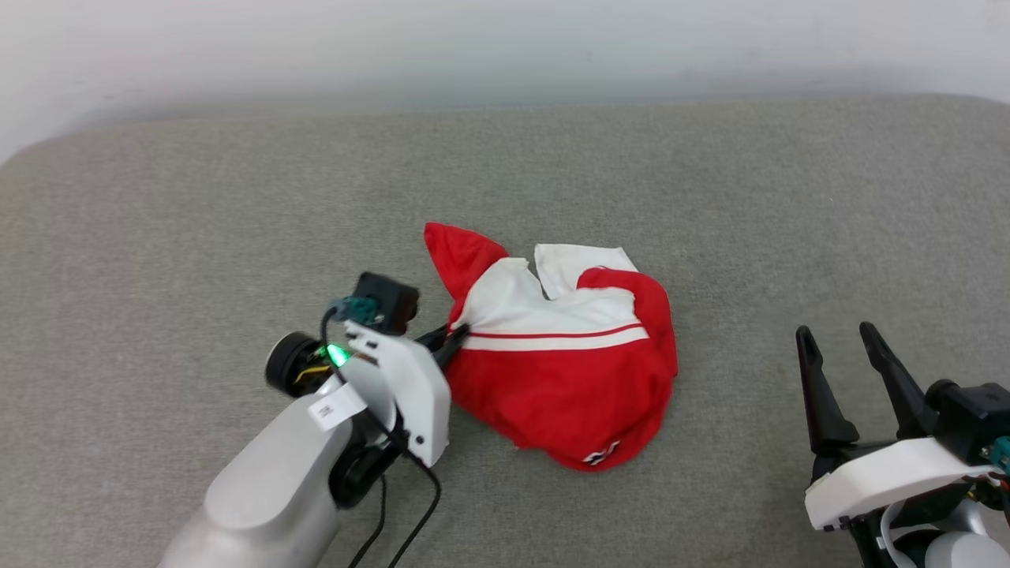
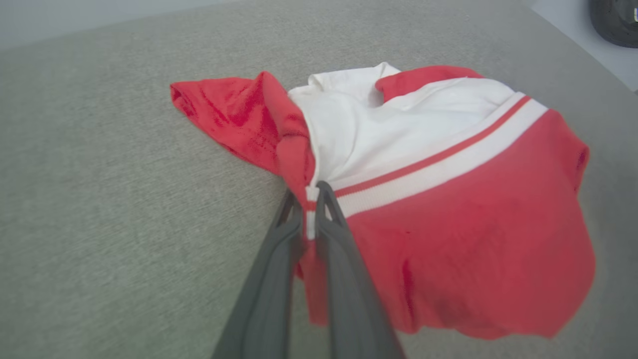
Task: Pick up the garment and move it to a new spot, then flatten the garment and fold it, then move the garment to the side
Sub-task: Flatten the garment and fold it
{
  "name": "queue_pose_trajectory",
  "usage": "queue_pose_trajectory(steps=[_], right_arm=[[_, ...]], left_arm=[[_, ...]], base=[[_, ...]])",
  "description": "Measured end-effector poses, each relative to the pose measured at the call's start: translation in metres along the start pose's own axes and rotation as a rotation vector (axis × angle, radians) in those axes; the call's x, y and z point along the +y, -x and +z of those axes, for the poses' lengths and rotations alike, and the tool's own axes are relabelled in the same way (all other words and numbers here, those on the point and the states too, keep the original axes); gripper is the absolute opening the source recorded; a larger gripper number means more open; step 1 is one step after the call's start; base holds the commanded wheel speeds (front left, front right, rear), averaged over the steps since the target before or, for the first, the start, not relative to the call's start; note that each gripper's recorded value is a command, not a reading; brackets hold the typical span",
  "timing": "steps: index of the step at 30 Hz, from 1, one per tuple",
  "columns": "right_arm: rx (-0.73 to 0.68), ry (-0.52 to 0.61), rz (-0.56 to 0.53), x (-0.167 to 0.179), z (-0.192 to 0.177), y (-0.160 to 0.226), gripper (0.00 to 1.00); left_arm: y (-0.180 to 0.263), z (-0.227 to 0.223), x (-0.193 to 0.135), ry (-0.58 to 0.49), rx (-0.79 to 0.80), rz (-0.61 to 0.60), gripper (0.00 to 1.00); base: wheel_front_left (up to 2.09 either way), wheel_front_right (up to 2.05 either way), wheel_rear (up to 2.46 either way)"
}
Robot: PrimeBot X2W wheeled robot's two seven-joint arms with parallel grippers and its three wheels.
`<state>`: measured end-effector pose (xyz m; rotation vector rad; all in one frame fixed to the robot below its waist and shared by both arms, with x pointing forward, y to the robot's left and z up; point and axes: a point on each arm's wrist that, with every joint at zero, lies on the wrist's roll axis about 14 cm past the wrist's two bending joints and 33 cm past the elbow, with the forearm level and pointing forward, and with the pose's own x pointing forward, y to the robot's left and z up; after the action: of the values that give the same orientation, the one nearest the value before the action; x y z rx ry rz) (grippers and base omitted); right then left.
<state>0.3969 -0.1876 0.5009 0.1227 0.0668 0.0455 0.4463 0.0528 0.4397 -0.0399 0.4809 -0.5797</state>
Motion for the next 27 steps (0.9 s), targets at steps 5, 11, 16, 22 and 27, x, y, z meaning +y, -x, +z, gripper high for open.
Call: queue_pose_trajectory(steps=[5, 11, 16, 22, 27], right_arm=[[-0.008, -0.002, 0.023, 0.008, 0.004, 0.003, 1.0], [-0.011, -0.001, 0.036, 0.013, 0.007, 0.008, 1.0], [-0.015, 0.002, 0.049, 0.017, 0.011, 0.014, 1.0], [-0.023, 0.005, 0.06, 0.021, 0.017, 0.021, 1.0], [-0.029, 0.008, 0.061, 0.021, 0.02, 0.026, 1.0]], left_arm=[[0.036, -0.018, 0.027, 0.072, -0.021, 0.122, 0.0], [0.084, -0.071, 0.039, 0.209, 0.036, 0.248, 0.0], [0.117, -0.118, 0.026, 0.324, 0.116, 0.295, 0.0], [0.131, -0.133, 0.005, 0.385, 0.131, 0.284, 1.0], [0.132, -0.113, 0.006, 0.343, 0.038, 0.291, 1.0]], base=[[0.0, 0.0, 0.0], [0.0, 0.0, 0.0], [0.0, 0.0, 0.0], [0.0, 0.0, 0.0], [0.0, 0.0, 0.0]])
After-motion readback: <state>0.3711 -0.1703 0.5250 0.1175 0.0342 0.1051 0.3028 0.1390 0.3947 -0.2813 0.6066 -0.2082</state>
